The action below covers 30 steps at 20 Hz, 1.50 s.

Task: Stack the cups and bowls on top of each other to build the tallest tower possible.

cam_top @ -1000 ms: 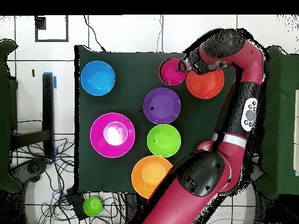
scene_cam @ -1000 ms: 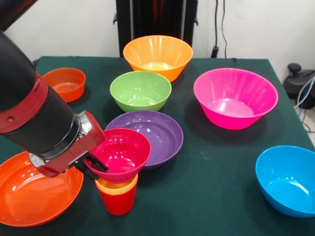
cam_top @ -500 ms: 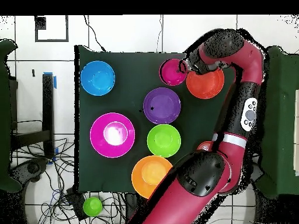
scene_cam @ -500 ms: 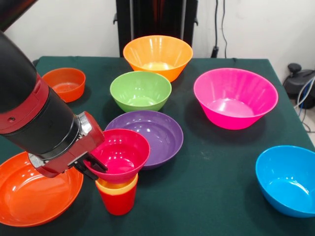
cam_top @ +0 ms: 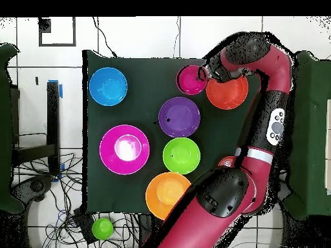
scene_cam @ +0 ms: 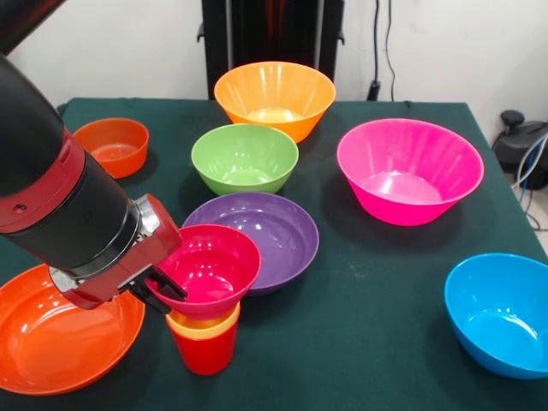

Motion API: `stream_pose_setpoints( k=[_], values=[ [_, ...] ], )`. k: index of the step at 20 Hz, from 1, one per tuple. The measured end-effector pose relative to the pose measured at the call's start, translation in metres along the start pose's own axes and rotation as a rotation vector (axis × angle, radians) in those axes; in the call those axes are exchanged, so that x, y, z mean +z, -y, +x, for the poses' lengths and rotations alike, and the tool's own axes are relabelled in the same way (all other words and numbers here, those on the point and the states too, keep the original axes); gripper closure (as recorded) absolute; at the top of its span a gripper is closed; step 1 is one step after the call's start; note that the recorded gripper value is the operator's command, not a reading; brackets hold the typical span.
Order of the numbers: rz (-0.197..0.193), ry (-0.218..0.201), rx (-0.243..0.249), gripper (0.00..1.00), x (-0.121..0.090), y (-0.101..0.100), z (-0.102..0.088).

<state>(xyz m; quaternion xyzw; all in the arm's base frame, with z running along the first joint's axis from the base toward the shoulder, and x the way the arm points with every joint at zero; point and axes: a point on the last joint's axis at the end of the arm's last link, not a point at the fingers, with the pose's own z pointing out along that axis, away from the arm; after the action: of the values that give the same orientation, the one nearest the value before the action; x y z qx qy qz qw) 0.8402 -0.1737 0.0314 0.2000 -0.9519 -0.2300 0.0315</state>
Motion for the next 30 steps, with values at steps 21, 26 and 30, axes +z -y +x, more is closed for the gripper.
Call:
stream_pose_setpoints(
  k=[21, 26, 30],
  values=[
    [0.004, -0.002, 0.0, 0.0, -0.001, 0.0, 0.0],
    [0.011, -0.001, -0.004, 0.0, -0.011, -0.002, -0.002],
    [0.024, 0.0, -0.009, 0.0, -0.027, -0.005, -0.004]
  ],
)
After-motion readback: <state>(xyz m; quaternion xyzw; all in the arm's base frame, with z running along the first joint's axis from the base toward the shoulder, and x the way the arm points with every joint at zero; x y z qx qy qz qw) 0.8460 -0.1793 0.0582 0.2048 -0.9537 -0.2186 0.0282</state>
